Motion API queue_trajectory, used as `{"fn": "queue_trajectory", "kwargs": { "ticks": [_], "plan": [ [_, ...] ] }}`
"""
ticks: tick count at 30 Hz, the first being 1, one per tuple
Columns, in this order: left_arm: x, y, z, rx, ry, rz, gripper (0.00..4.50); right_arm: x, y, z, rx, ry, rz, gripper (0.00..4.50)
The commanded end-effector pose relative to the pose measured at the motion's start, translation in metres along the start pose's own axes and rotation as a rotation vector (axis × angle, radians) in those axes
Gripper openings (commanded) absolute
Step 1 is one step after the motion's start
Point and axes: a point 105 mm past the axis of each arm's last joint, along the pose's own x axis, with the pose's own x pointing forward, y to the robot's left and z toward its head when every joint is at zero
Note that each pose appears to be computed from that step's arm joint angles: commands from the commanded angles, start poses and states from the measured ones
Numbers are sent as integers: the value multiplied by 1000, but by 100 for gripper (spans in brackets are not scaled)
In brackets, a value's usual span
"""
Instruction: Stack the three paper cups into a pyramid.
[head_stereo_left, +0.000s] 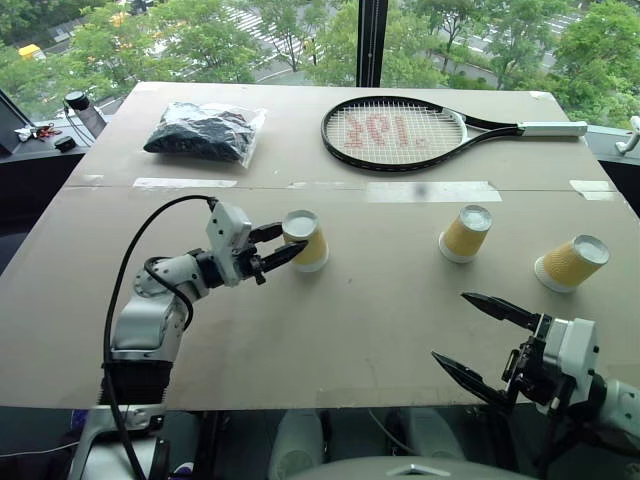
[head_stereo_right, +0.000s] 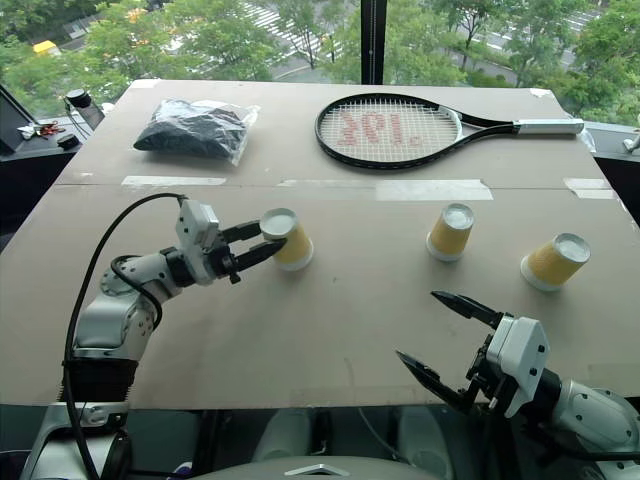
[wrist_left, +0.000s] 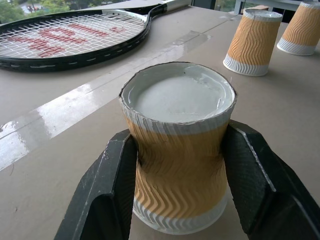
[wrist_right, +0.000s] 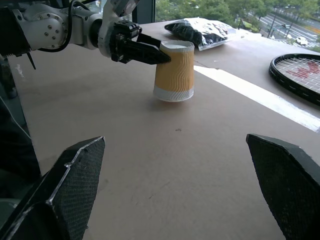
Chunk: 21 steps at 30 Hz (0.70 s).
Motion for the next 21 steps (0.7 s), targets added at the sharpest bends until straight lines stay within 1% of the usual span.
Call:
{"fn": "queue_trajectory", "kwargs": {
  "ticks": [1, 7, 15, 21],
  "plan": [
    [17, 1, 9, 67, -8, -40, 199, 2, 3, 9, -41, -36, -5, 450],
    [36, -5, 4, 70, -3, -117, 199, 1, 5, 9, -50, -32, -39, 450],
    [40, -6, -1, 88, 2, -135, 199, 0, 5, 8, -55, -23, -88, 450],
    [44, -12, -6, 88, -2, -142, 199, -1, -1, 4, -57, -12, -137, 450]
  ]
}}
